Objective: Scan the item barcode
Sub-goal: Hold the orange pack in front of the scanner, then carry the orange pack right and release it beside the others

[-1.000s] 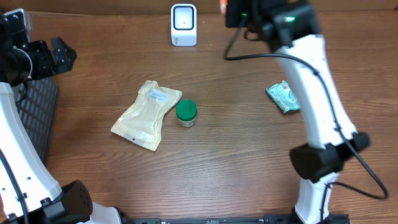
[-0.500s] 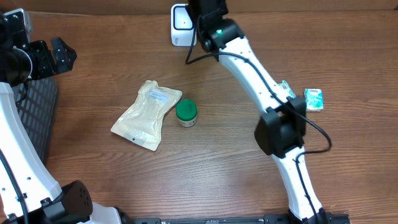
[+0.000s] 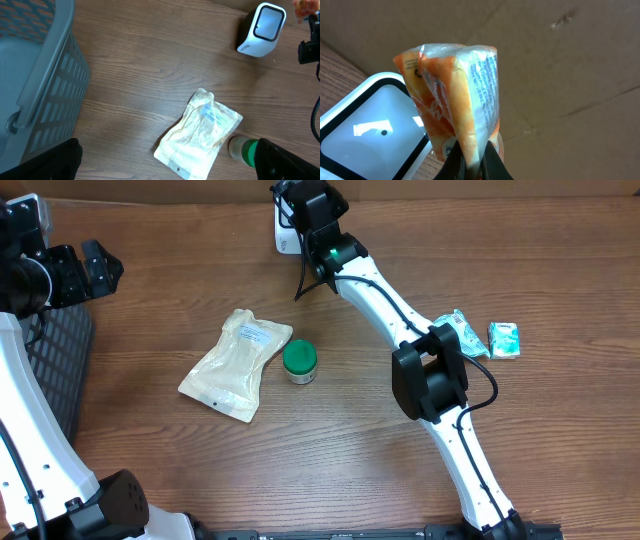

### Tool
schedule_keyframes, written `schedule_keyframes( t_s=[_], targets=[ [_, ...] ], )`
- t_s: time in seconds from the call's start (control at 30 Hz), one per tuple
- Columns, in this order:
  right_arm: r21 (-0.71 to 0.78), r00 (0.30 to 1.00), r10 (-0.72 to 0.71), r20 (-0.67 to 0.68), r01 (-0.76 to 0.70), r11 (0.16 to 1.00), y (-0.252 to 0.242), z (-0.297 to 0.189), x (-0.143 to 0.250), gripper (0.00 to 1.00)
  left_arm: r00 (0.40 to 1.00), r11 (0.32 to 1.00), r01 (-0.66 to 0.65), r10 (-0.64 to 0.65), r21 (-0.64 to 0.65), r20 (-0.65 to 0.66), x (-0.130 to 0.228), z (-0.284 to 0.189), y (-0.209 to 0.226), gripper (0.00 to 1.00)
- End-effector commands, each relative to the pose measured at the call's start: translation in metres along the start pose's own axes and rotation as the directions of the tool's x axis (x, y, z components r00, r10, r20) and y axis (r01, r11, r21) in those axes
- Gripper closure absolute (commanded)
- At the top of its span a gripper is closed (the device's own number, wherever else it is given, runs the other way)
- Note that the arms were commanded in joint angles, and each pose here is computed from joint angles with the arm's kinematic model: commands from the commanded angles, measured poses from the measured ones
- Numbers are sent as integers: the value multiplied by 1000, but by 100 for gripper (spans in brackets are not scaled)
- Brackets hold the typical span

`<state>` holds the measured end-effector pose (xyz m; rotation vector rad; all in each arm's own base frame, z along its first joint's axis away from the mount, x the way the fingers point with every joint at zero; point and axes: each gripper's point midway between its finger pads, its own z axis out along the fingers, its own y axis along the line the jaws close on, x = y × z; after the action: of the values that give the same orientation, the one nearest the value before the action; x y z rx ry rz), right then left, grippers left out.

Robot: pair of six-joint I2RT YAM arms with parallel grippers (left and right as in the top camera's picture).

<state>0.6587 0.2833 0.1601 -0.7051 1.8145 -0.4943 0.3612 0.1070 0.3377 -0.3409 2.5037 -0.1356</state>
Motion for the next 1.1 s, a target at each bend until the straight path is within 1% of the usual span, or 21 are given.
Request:
schedule_keyframes(
  t_s=[0.0,0.1,0.13,0.5,0.57,0.63,0.7,0.8,0.87,0.9,0.97,1.07],
  targets=[
    [-29,1000,-28,-1,28,999,15,4,6,96,1000,1000,-18,18,2,-1,-1,1,-2,0],
    [-115,998,-54,-11,53,992,35,5,14,96,1000,1000,-17,17,2,-1,-1,1,-2,0],
    [-122,998,-58,-16,56,991,39,6,17,96,1000,1000,-17,17,2,-1,-1,1,-2,0],
    [-129,998,-64,-22,61,990,44,7,21,96,1000,1000,-18,18,2,-1,-1,1,-2,0],
    [-124,999,-38,-14,36,992,39,3,14,96,1000,1000,-17,17,2,-1,-1,1,-2,0],
    [-121,1000,30,-1,-30,992,30,-3,2,96,1000,1000,-17,17,2,-1,-1,1,-2,0],
    [-140,994,109,29,-104,985,15,-17,-19,96,1000,1000,-18,18,2,-1,-1,1,-2,0],
    [-172,975,212,63,-199,965,-18,-51,-55,96,1000,1000,-17,17,2,-1,-1,1,-2,0],
    [-187,955,291,57,-276,943,-44,-79,-73,96,1000,1000,-17,17,2,-1,-1,1,-2,0],
    [-198,943,330,45,-315,928,-56,-94,-79,96,1000,1000,-17,17,2,-1,-1,1,-2,0],
    [-207,894,447,-21,-441,873,-84,-133,-85,96,1000,1000,-18,18,2,-1,-1,1,-2,0],
    [-171,798,578,-170,-602,780,-120,-191,-67,96,1000,1000,-17,17,2,-1,-1,1,-2,0]
  ],
)
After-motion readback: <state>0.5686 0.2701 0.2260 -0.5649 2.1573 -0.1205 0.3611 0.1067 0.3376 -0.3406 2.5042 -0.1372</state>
